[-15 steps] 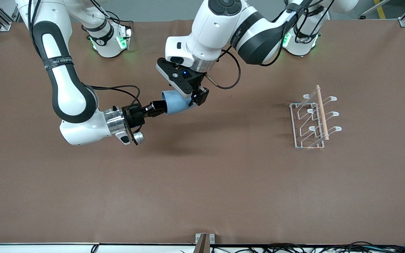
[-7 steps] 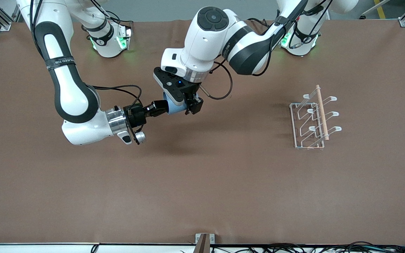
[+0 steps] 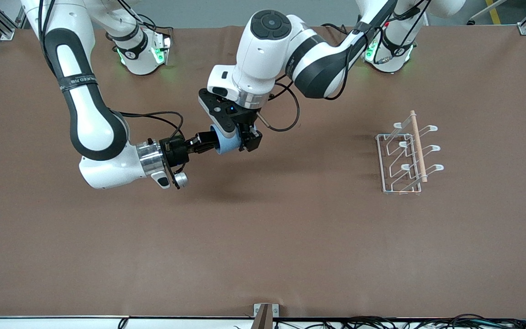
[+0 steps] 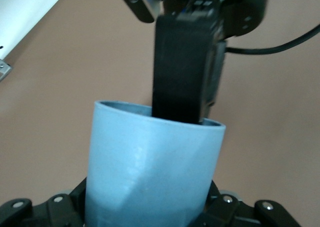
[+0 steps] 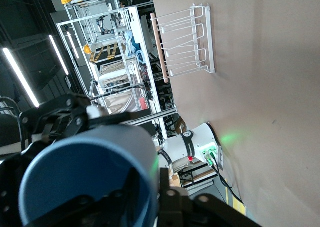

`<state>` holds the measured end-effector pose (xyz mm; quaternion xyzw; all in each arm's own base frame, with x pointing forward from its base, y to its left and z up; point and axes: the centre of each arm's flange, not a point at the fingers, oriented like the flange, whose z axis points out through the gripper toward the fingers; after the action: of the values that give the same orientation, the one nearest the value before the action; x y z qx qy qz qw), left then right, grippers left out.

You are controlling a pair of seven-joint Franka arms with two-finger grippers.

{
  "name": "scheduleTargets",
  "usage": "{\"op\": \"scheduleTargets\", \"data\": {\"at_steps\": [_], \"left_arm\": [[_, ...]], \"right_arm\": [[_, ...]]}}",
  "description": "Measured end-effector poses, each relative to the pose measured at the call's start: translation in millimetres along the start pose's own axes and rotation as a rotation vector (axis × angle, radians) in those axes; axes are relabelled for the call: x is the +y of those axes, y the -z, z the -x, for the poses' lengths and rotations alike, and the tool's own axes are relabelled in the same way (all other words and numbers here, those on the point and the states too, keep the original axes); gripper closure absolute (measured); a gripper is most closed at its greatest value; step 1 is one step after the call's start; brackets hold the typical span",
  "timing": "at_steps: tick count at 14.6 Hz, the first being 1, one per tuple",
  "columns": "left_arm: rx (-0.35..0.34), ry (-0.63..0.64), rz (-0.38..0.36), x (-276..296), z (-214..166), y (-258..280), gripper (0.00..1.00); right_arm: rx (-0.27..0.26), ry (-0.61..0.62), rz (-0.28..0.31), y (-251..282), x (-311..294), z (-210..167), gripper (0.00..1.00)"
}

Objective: Hang cup on cup holder
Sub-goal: 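Carry the cup to the rack with the left gripper while the right retracts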

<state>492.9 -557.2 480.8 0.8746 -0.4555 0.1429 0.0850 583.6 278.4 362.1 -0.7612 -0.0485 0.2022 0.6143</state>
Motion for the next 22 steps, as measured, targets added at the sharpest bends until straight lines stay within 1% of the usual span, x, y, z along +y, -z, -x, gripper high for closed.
{"op": "scheduleTargets", "data": {"at_steps": [1, 2, 3, 4, 5, 7, 9, 11, 13, 15, 18, 20, 21, 22], "left_arm": [[-0.003, -0.004, -0.011, -2, 0, -1, 0.20], [-0.005, -0.004, -0.018, -5, 1, -1, 0.20], [-0.017, -0.006, -0.025, -7, 2, -2, 0.20], [-0.049, -0.010, -0.033, -9, 6, -4, 0.20], [-0.090, -0.014, -0.042, -11, 10, -6, 0.20], [-0.172, -0.024, -0.079, -20, 20, -11, 0.20], [-0.257, -0.022, -0.130, -43, 32, -12, 0.20], [-0.356, -0.031, -0.176, -72, 48, -8, 0.20], [-0.478, -0.045, -0.230, -106, 68, 2, 0.20], [-0.614, -0.083, -0.277, -143, 92, 14, 0.20], [-0.787, -0.150, -0.312, -193, 123, 32, 0.20], [-0.917, -0.218, -0.343, -220, 143, 42, 0.21], [-0.983, -0.262, -0.358, -232, 151, 45, 0.21], [-1.036, -0.300, -0.366, -239, 157, 45, 0.21]], "right_arm": [[0.003, 0.004, 0.000, 1, -2, -1, 0.59], [0.009, 0.008, 0.002, 4, -3, -1, 0.49], [0.022, 0.008, 0.006, 9, -3, -3, 0.39], [0.047, 0.006, 0.023, 17, 0, -5, 0.28], [0.079, 0.004, 0.068, 30, 6, -7, 0.18], [0.136, 0.003, 0.219, 63, 22, -9, 0.01], [0.185, 0.000, 0.367, 101, 37, -8, 0.00], [0.222, -0.005, 0.526, 144, 49, -2, 0.00], [0.237, -0.006, 0.673, 185, 50, 11, 0.00], [0.248, -0.013, 0.798, 223, 47, 26, 0.00], [0.253, -0.004, 1.008, 275, 26, 50, 0.00], [0.247, 0.024, 1.127, 293, 2, 63, 0.00], [0.249, 0.038, 1.173, 300, -12, 68, 0.00], [0.249, 0.045, 1.202, 307, -25, 73, 0.00]]}}
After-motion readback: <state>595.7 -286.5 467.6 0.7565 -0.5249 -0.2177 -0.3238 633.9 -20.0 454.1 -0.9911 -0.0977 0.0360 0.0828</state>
